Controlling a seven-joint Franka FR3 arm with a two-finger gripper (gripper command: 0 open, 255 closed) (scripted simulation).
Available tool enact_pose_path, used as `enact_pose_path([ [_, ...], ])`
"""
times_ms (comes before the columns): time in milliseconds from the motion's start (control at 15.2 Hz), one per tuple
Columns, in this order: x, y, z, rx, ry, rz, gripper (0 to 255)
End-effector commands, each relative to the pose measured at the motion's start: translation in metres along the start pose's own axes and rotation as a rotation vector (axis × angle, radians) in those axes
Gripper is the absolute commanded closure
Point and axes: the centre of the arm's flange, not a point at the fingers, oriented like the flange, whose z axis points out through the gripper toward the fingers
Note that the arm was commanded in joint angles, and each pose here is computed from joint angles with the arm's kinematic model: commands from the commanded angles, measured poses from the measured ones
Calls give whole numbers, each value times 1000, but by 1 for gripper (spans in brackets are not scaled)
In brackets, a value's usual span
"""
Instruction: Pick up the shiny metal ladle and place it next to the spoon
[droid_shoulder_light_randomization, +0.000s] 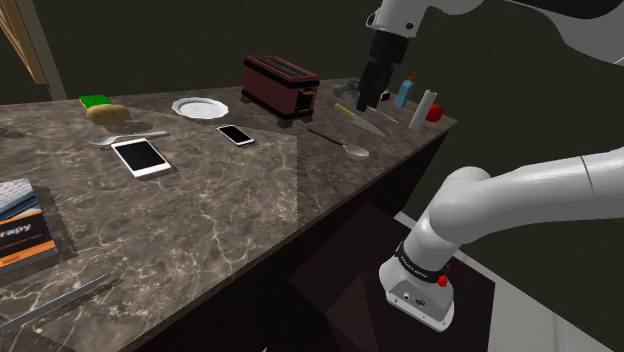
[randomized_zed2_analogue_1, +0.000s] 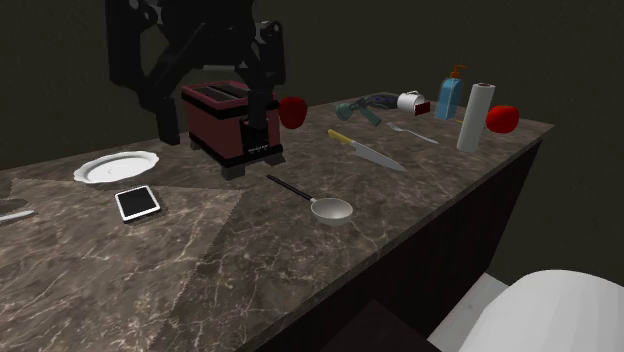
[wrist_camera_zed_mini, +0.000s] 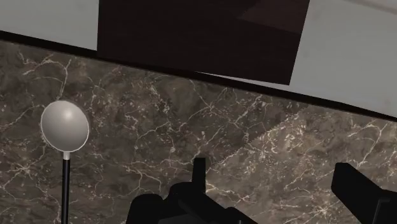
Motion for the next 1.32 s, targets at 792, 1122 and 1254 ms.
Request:
enact_pose_path([
  [792, 56, 117, 81, -10, 63, 78, 0],
  [1122, 78, 167, 114, -14, 90, 111, 0],
  [1254, 87, 188, 126, -16, 100, 124, 0],
])
